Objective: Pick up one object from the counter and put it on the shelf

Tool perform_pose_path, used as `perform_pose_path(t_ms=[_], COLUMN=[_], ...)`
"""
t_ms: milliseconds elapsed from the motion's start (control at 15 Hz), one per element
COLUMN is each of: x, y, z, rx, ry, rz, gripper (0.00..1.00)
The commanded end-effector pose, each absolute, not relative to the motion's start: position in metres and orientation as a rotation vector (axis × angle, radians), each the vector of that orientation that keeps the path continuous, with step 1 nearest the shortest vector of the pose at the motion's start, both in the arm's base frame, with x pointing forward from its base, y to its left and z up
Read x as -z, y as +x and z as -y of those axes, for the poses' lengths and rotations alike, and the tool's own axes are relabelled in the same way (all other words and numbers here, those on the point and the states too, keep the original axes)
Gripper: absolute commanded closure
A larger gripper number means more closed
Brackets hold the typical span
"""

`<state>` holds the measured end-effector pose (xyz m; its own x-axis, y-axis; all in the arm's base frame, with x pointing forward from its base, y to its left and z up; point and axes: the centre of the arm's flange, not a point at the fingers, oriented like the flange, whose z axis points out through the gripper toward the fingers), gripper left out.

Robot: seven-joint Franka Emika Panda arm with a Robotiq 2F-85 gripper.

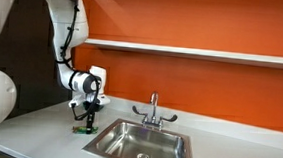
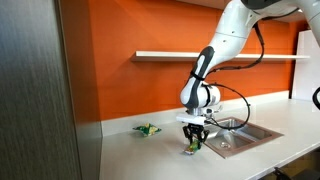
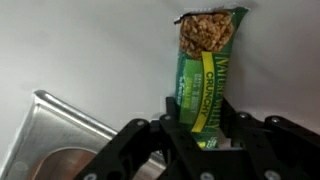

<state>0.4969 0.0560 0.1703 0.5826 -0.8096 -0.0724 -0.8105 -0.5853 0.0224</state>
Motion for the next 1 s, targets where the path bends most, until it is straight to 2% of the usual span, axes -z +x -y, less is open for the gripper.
perform_pose_path(t_ms=[0,933], x=[-0.178,-0.223], y=[0.496,0.493], z=[-0.055,-0.059], rx=[-0.104,-0.002], ry=[-2.789,-2.865], rz=[-1.445,-1.359], gripper=[0.82,0.82])
